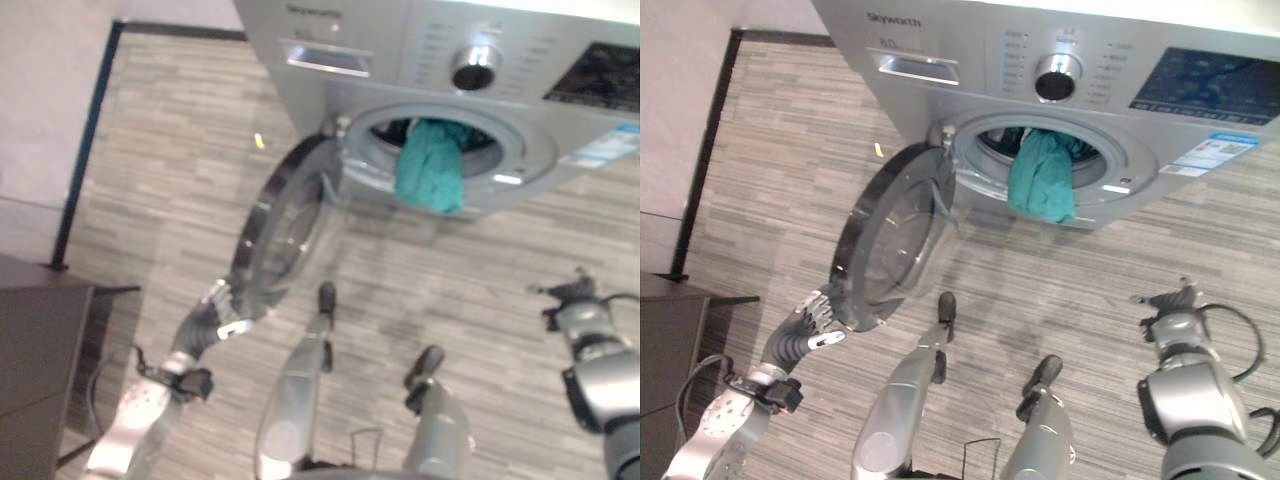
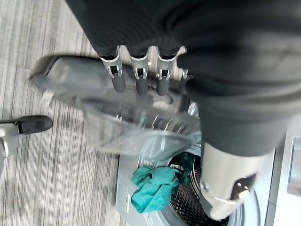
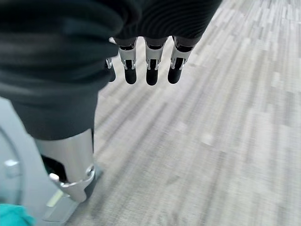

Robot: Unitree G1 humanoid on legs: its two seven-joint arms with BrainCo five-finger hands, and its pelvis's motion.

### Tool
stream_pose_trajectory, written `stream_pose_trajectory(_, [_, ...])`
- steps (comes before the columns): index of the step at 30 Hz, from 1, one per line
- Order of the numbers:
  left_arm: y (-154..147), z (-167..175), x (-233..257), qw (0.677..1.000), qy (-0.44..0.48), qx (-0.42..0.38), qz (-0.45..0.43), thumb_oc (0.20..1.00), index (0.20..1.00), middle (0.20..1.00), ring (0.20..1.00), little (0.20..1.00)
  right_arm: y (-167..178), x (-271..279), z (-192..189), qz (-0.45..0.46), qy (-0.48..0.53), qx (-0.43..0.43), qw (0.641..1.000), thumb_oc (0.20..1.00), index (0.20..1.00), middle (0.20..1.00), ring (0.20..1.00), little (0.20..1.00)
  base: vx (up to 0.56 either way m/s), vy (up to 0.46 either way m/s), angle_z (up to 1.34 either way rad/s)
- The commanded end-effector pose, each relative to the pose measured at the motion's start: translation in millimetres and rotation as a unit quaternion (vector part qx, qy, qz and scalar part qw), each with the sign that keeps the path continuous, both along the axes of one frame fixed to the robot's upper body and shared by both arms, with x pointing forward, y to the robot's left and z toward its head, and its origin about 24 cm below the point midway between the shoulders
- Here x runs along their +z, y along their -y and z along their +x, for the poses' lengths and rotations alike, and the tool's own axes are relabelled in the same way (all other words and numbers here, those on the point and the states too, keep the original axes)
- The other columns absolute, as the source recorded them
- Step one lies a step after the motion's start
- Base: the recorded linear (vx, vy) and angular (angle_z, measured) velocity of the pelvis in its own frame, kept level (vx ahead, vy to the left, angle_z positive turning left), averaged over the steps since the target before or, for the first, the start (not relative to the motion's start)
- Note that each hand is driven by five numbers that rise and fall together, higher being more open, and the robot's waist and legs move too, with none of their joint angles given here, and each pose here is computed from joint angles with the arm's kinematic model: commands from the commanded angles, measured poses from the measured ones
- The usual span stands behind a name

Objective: Grab the laundry basket,head to the washer,open it,put in the laundry and shut it.

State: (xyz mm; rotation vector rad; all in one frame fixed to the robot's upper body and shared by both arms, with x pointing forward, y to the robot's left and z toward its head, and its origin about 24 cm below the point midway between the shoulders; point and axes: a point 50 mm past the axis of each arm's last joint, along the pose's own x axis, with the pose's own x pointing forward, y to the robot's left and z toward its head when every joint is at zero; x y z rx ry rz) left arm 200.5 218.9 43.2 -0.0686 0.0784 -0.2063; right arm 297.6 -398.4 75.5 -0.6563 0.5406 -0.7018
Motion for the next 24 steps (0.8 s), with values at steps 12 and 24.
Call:
stream_pose_trajectory(12, [16.1, 20.0, 38.3, 0.994, 0.104, -0.004, -0.037, 1.0, 1.0, 1.0, 1.0, 1.0, 2.8, 69.7, 27.5, -0.023, 0.119, -0.003, 0.993, 1.0, 1.0, 1.0, 1.0, 1.0, 0.03, 0.093, 0.17])
stream_pose_trajectory(24, [13.9, 18.4, 40.0, 0.992, 0.117, 0.017, -0.053, 1.0, 1.0, 1.0, 1.0, 1.0, 5.6, 93.9, 30.4, -0.068, 0.149, 0.002, 0.986, 1.0, 1.0, 1.0, 1.0, 1.0, 0.03, 0.038, 0.03])
